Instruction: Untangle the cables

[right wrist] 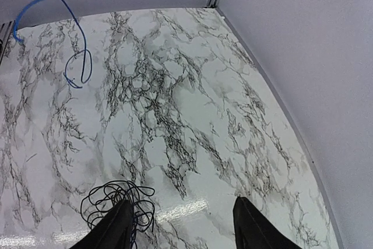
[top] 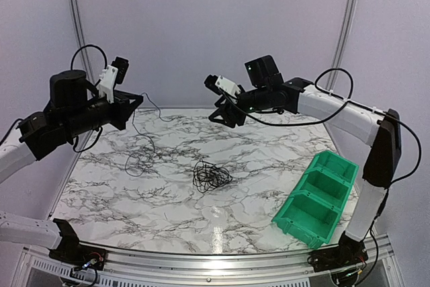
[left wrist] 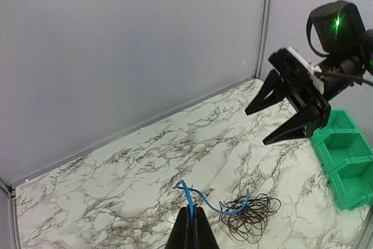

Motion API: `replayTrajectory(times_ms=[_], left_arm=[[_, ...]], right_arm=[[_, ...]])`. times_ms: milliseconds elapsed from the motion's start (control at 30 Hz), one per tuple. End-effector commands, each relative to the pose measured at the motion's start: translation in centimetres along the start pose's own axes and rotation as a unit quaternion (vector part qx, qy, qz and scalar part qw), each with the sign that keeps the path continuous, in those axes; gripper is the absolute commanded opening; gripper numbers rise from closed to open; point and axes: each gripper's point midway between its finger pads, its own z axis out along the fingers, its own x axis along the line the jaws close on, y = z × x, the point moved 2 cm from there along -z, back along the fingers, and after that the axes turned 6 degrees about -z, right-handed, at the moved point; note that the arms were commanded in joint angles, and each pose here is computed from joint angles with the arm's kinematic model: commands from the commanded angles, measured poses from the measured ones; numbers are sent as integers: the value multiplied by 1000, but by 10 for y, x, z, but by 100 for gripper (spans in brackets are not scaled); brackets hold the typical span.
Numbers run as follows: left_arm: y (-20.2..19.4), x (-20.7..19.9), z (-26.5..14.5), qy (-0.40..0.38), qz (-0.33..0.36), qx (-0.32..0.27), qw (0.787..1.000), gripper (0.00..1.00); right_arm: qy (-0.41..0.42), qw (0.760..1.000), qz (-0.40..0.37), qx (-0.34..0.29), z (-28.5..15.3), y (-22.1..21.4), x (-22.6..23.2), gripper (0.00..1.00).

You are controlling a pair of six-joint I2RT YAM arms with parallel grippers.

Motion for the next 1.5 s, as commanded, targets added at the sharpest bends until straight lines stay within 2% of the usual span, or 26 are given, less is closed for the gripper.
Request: replayTrajectory(times_ms=[0,100,200,367,467,600,767,1133,1333,1400,1467], left_arm=[[-22,-24,10,-82,-4,20,996,0],[-36,-36,15,-123,-23,31,992,0],[-46,-41,20,-142,-29,34,989,0],[-56,-48,22,-167,-33,42,985,0],[-56,-50,20,-176,-29,43,983,0],[-57,-48,19,-168,-29,42,985,0],[-56,-38,18,-138,-29,34,989,0],[-51,-38,14,-136,-30,26,990,0],[-50,-38,14,-137,-31,25,990,0],[-50,-38,14,-138,-32,26,990,0],[-51,-39,15,-139,-32,27,989,0]], right_arm=[[-1,999,-41,-17,-8,41,6,60],[17,997,-65,-26,-3,58,23,63],[55,996,-58,-37,8,63,41,66],[144,987,20,-73,19,71,64,71],[183,978,71,-71,30,64,76,76],[211,971,91,-61,38,54,89,81],[205,975,66,-58,28,49,92,77],[261,964,37,-44,27,34,116,71],[301,952,16,-55,18,36,135,59],[317,946,12,-65,11,39,140,59],[330,941,12,-72,6,42,144,63]])
